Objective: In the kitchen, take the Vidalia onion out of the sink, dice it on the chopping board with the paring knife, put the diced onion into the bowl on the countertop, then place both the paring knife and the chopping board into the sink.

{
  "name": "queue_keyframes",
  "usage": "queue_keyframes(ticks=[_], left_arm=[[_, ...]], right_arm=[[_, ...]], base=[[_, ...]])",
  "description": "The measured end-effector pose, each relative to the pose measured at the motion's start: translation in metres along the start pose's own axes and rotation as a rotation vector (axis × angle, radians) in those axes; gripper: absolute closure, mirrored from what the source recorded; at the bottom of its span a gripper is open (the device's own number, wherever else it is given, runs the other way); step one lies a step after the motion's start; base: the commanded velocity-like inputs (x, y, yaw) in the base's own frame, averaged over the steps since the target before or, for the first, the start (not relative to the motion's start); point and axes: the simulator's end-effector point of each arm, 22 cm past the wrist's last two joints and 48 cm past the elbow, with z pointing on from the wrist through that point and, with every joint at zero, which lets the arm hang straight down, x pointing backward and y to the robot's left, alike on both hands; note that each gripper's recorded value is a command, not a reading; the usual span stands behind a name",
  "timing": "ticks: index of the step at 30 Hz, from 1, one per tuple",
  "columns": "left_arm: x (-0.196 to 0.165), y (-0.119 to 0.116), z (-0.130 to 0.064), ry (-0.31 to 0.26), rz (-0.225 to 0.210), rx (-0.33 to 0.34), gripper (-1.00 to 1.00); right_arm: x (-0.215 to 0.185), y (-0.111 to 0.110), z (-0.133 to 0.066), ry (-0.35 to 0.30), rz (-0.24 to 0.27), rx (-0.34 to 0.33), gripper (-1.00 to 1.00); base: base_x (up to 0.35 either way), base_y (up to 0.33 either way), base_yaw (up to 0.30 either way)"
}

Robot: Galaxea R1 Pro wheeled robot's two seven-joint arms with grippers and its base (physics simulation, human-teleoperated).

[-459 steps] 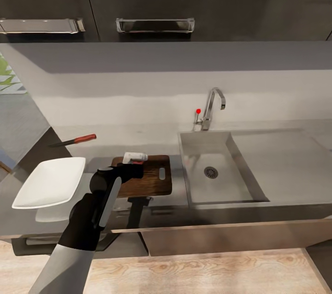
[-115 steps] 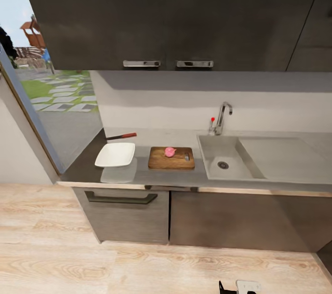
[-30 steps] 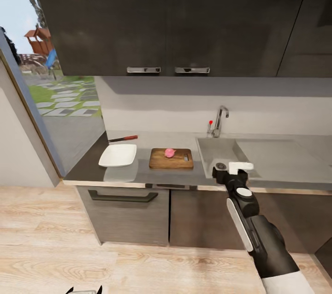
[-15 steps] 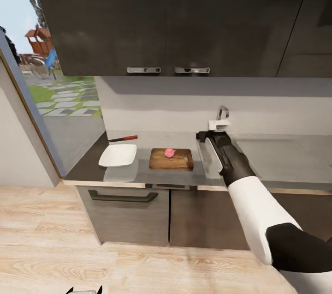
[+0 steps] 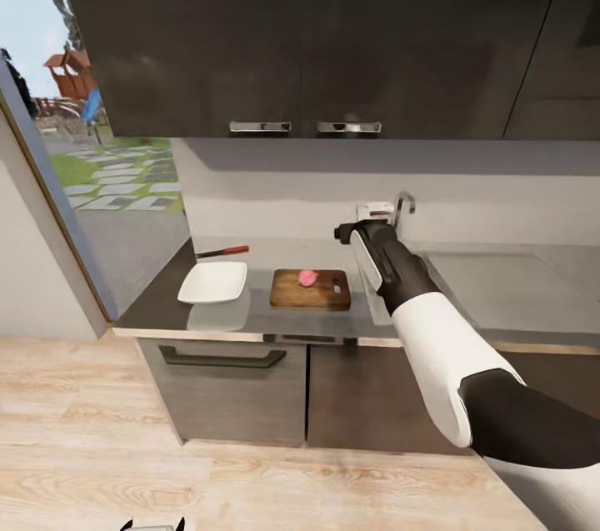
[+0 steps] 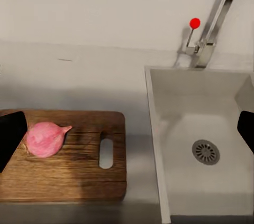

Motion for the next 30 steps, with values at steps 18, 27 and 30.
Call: queue_keyframes(ticks=[18, 27, 30], left_arm=[[0.010, 0.001, -0.001, 0.022, -0.002, -0.003, -1.00], [0.012, 0.001, -0.001, 0.025, -0.002, -0.003, -1.00], [0.012, 0.001, -0.001, 0.025, -0.002, -0.003, -1.00]], right_arm=[[0.000, 0.032, -0.003, -0.002, -0.016, -0.132, -1.00], [0.006, 0.050, -0.006, 0.020, -0.059, -0.188, -1.00], [0.012, 0.051, -0.007, 0.044, -0.069, -0.192, -1.00]], base=[[0.229, 0.220, 0.000], [0.231, 0.239, 0.000], [0.245, 0.233, 0.000]])
